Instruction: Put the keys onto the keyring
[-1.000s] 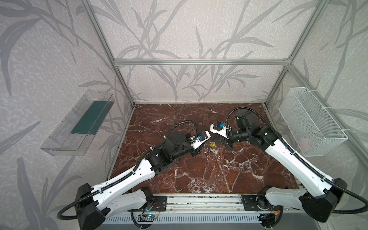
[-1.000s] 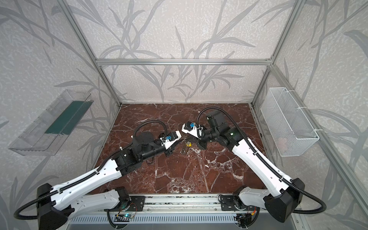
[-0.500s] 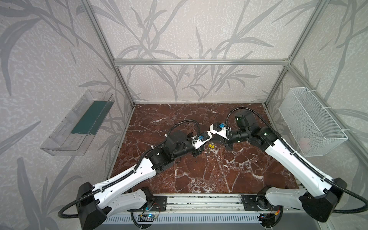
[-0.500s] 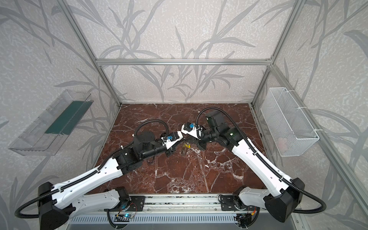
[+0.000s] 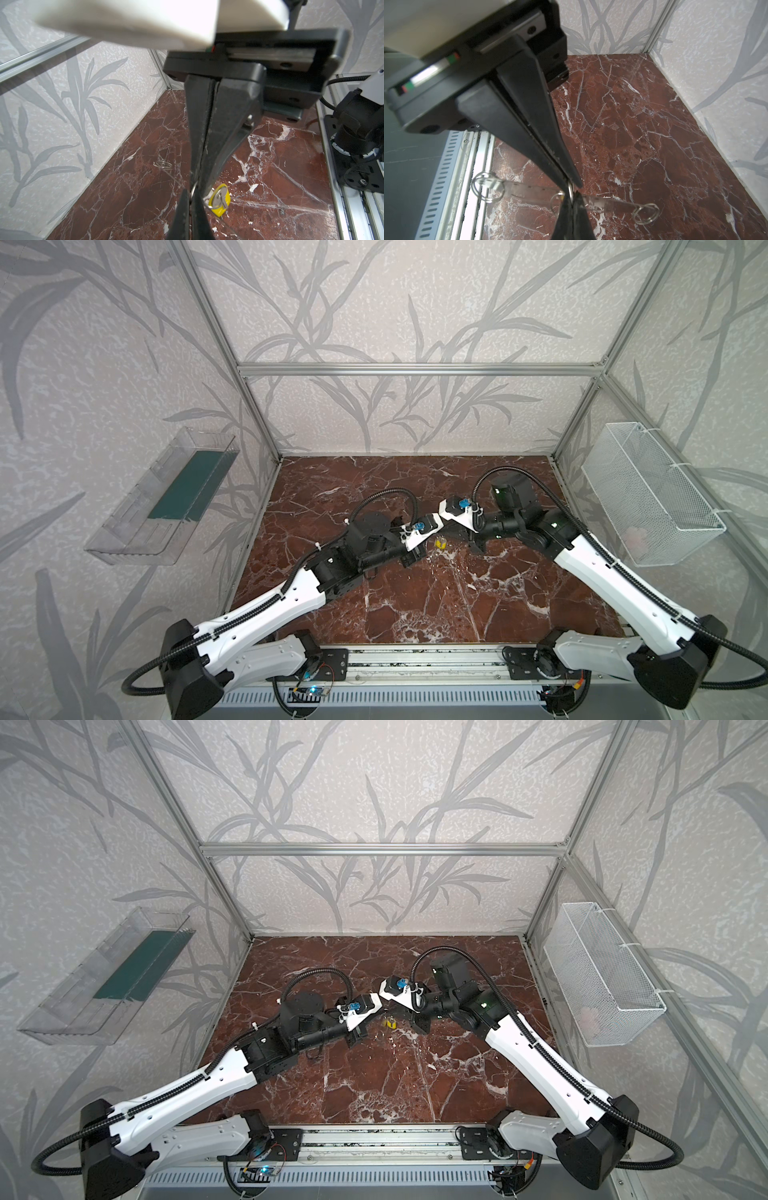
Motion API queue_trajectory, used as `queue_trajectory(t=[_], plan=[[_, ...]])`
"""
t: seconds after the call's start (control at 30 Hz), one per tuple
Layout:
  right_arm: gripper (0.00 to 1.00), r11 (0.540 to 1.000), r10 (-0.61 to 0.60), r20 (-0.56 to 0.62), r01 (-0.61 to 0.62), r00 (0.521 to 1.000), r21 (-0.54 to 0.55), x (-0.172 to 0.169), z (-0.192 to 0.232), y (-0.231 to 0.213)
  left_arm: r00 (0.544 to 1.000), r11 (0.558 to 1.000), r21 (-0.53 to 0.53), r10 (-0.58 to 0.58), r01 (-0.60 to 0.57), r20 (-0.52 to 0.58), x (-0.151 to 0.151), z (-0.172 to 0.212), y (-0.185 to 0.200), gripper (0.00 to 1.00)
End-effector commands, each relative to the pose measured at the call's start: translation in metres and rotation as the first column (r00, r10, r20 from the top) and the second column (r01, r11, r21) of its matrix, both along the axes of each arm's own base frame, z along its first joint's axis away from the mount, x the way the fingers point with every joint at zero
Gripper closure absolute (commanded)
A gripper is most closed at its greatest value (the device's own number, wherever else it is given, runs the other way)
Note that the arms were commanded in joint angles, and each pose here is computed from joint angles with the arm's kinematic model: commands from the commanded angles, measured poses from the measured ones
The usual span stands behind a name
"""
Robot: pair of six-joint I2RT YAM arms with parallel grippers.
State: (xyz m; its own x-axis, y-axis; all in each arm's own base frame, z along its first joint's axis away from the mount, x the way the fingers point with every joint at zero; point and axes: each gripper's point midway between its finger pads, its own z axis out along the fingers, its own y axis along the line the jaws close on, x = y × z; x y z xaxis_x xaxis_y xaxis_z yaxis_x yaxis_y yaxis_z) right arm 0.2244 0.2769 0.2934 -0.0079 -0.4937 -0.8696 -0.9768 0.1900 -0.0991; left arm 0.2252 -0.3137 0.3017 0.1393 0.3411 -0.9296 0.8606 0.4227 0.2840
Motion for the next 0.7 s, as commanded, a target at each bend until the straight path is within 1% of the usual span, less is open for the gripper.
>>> queue_trajectory(t=[0.0, 0.07, 0.17, 0.27, 0.33, 0.4, 0.53, 0.67], plan=[[0.86, 0.993, -0.085, 0.044, 0.081, 0.995, 0.086, 0.007, 0.016, -0.001, 0.998, 0.987, -0.158, 0.038, -0.029, 0.054, 0.007, 0.028, -0.003, 1.00], [0.81, 0.982, -0.153, 0.059, 0.145, 0.986, 0.123, 0.013, 0.019, -0.006, 0.996, 0.972, -0.228, 0.063, -0.049, 0.055, 0.010, 0.033, -0.001, 1.00], [0.78, 0.946, -0.267, 0.066, 0.248, 0.962, 0.208, 0.023, 0.024, -0.014, 0.993, 0.938, -0.337, 0.104, -0.081, 0.052, 0.015, 0.040, 0.003, 1.00], [0.78, 0.911, -0.335, 0.032, 0.315, 0.942, 0.267, 0.028, 0.026, -0.020, 0.987, 0.885, -0.452, 0.149, -0.110, 0.053, 0.018, 0.048, 0.012, 1.00], [0.78, 0.893, -0.358, 0.009, 0.340, 0.933, 0.296, 0.031, 0.025, -0.022, 0.983, 0.849, -0.511, 0.178, -0.131, 0.043, 0.021, 0.050, 0.019, 1.00], [0.78, 0.879, -0.362, -0.012, 0.345, 0.932, 0.328, 0.031, 0.026, -0.021, 0.982, 0.836, -0.531, 0.186, -0.139, 0.036, 0.022, 0.049, 0.020, 1.00], [0.79, 0.848, -0.373, -0.038, 0.357, 0.927, 0.391, 0.034, 0.031, -0.019, 0.981, 0.826, -0.542, 0.193, -0.151, 0.021, 0.024, 0.046, 0.020, 1.00], [0.79, 0.844, -0.359, -0.052, 0.348, 0.932, 0.409, 0.036, 0.031, -0.015, 0.981, 0.813, -0.561, 0.196, -0.155, 0.012, 0.025, 0.043, 0.022, 1.00]])
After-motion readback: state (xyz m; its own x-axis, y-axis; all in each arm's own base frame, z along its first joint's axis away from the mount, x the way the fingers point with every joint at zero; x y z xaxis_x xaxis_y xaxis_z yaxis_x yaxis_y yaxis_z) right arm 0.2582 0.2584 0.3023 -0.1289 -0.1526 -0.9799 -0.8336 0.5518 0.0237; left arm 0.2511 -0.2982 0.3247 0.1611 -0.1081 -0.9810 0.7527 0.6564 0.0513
